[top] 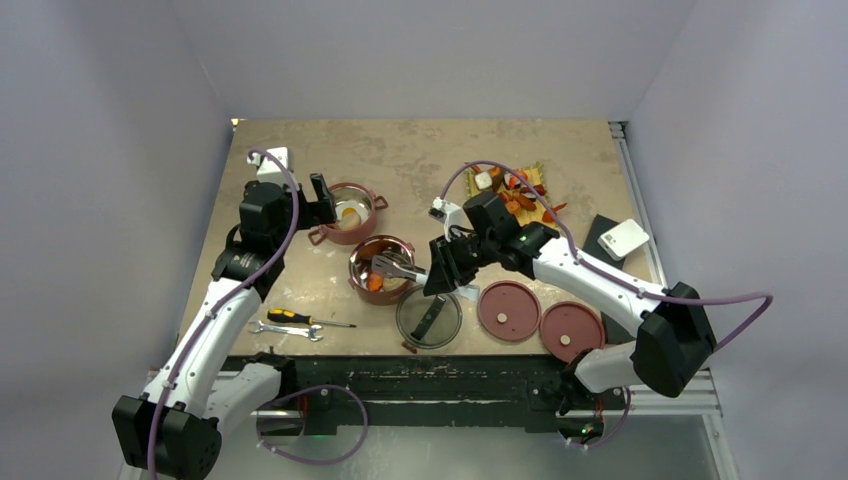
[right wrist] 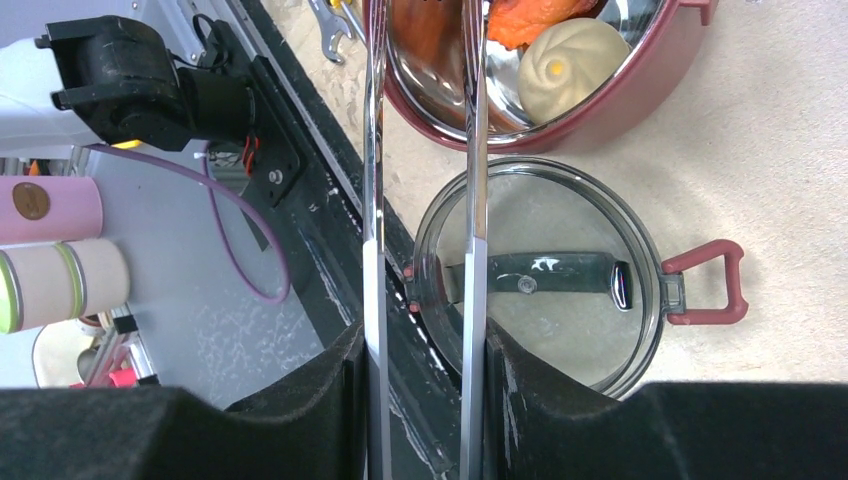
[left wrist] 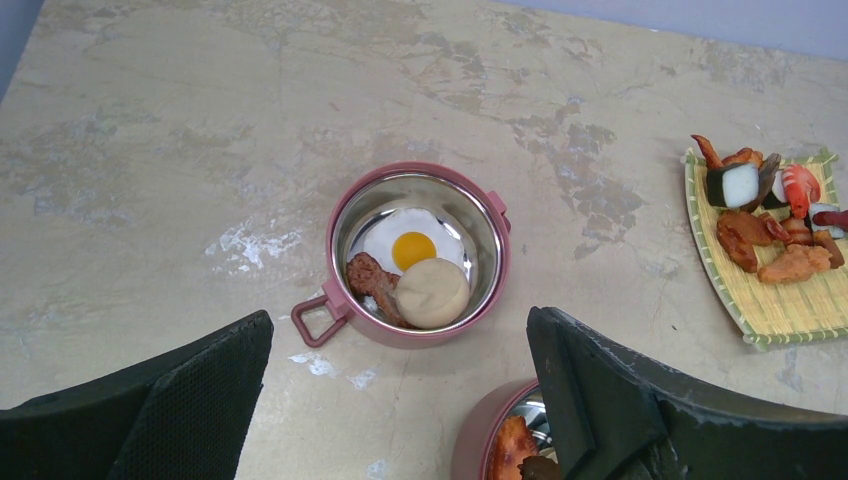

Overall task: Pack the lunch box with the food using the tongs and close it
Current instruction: Place the fake food in the packing box.

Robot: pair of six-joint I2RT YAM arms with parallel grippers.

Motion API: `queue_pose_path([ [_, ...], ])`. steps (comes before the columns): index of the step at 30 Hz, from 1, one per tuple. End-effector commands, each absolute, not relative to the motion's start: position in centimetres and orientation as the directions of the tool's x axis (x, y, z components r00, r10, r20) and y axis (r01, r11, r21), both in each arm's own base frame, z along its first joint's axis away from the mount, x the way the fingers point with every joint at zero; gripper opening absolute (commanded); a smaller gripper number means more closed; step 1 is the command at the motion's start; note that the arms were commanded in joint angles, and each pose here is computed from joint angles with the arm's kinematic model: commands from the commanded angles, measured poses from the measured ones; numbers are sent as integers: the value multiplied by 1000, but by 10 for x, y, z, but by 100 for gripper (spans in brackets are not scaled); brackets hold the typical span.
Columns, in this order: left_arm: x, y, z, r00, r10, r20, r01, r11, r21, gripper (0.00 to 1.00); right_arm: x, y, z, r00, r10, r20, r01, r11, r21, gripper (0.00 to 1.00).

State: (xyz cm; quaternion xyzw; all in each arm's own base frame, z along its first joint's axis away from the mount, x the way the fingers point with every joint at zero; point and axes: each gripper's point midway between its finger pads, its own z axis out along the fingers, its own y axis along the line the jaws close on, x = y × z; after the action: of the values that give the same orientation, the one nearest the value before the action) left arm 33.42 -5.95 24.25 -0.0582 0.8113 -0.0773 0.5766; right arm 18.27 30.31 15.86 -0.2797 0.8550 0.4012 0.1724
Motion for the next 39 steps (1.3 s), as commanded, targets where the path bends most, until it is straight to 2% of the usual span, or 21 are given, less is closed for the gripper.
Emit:
queue_pose_path([
  [1, 336, -60, 253, -297, -185, -937, 2, 981, -194, 99, 196, 315, 188, -729, -305, -613, -674, 473, 567, 30],
  [9, 336, -60, 253, -296, -187, -937, 3, 981, -196, 99, 196, 315, 187, -729, -305, -613, -674, 475, 565, 36],
  [30, 337, -60, 252, -299, -186, -936, 1, 981, -195, 99, 194, 314, 187, -727, -307, -614, -677, 472, 565, 44],
  [39, 336, -59, 253, -297, -186, -937, -3, 981, -194, 99, 200, 313, 193, -718, -287, -634, -679, 490, 547, 42],
])
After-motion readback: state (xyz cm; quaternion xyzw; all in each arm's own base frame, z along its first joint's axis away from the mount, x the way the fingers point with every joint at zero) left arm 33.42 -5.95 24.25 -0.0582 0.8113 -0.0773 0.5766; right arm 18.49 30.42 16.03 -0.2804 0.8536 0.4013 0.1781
